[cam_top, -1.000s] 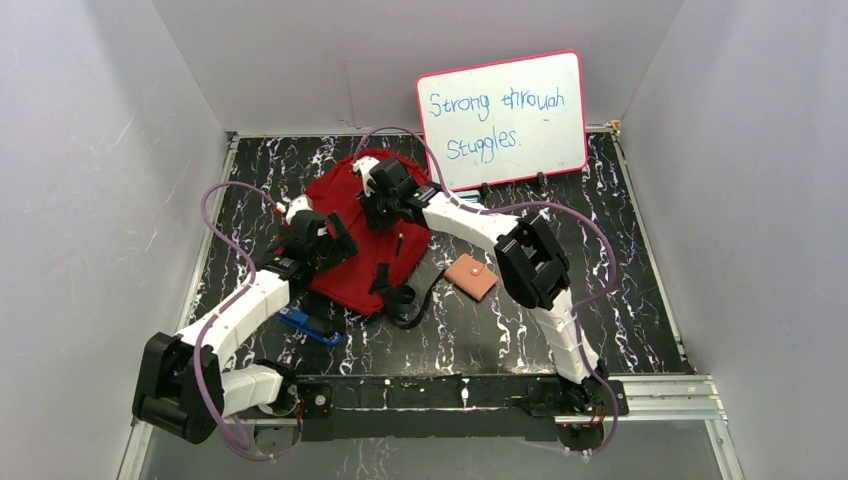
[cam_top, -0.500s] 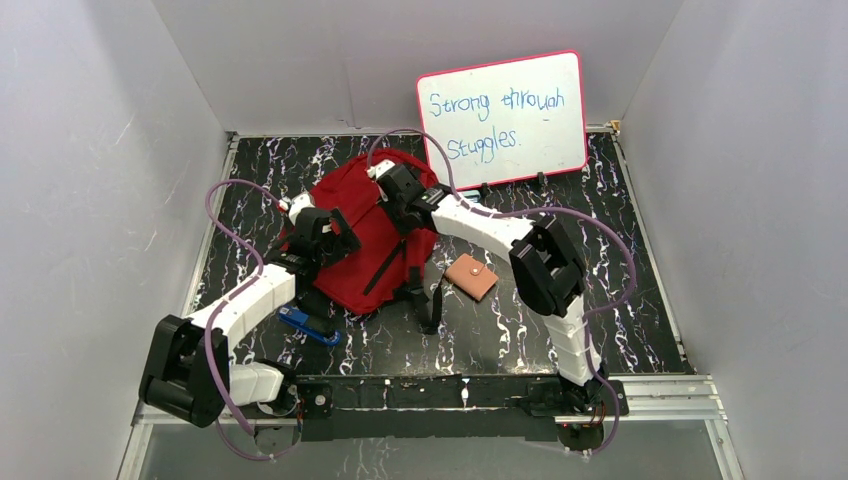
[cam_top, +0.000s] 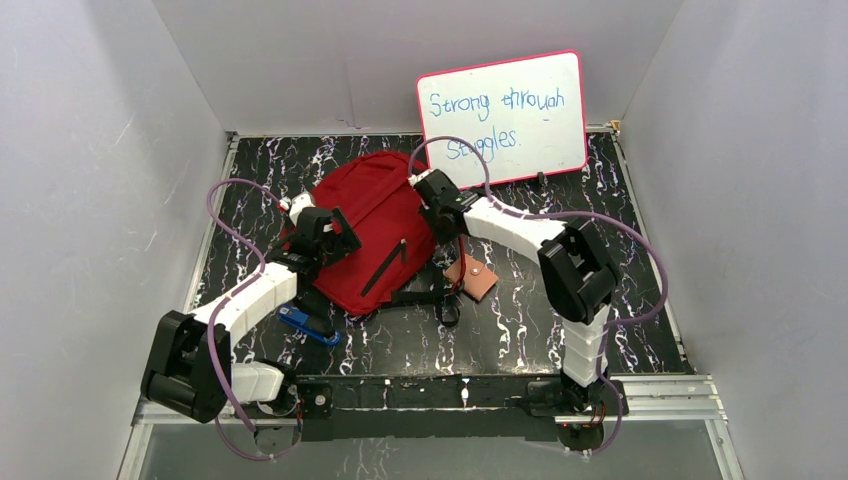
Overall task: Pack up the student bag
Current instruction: Adjust the student bag at the center of the board, then unzip the student bag at the center of the board.
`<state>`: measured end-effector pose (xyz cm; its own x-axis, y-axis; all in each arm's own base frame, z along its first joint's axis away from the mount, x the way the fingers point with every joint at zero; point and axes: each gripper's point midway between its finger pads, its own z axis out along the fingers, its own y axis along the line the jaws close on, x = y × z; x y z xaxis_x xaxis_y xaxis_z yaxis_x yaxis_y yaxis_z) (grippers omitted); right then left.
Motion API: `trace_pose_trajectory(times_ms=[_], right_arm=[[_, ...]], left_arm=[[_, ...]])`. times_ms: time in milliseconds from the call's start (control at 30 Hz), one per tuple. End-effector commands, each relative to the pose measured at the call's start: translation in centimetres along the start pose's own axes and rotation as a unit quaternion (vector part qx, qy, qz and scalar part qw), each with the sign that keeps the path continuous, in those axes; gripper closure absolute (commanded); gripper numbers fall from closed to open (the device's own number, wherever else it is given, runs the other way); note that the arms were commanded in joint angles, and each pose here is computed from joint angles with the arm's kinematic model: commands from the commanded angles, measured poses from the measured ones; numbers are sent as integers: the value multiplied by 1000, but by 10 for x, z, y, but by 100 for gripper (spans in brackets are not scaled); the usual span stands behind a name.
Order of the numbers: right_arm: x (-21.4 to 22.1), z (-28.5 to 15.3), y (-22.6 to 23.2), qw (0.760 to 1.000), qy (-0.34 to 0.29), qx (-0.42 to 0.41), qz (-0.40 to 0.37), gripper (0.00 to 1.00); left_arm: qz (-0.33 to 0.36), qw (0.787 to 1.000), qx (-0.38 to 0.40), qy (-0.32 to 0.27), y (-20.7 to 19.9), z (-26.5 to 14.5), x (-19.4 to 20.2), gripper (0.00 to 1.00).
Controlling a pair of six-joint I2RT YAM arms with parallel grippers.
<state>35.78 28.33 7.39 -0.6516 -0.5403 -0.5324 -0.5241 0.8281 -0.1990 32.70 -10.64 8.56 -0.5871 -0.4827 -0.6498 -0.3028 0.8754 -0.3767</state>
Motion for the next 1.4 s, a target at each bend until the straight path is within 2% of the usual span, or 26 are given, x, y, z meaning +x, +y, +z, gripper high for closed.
trace_pose_trajectory(times_ms=[0,200,367,500,767,1100,1200,1367], right_arm=[[-24,-42,14,995,-53,-86,4,60],[-47,-86,58,965,-108,-227,76,44],[-45,-92,70,952,-107,-260,125,35],[-39,-84,80,948,-86,-276,132,34],[-31,-69,100,949,-57,-285,120,34],[-28,-42,110,959,-45,-247,129,37],[-30,-37,108,962,-46,-233,132,42],[-33,-37,109,963,-49,-230,133,55]], left_arm=[[16,998,-44,37,23,4,23,17],[17,998,-39,39,21,6,23,17],[17,998,-35,42,19,8,24,17],[23,998,-33,43,18,9,24,17],[26,998,-27,45,16,9,25,17],[29,998,-24,48,17,7,27,17],[29,998,-24,47,18,6,27,17],[29,998,-24,47,19,5,29,17]])
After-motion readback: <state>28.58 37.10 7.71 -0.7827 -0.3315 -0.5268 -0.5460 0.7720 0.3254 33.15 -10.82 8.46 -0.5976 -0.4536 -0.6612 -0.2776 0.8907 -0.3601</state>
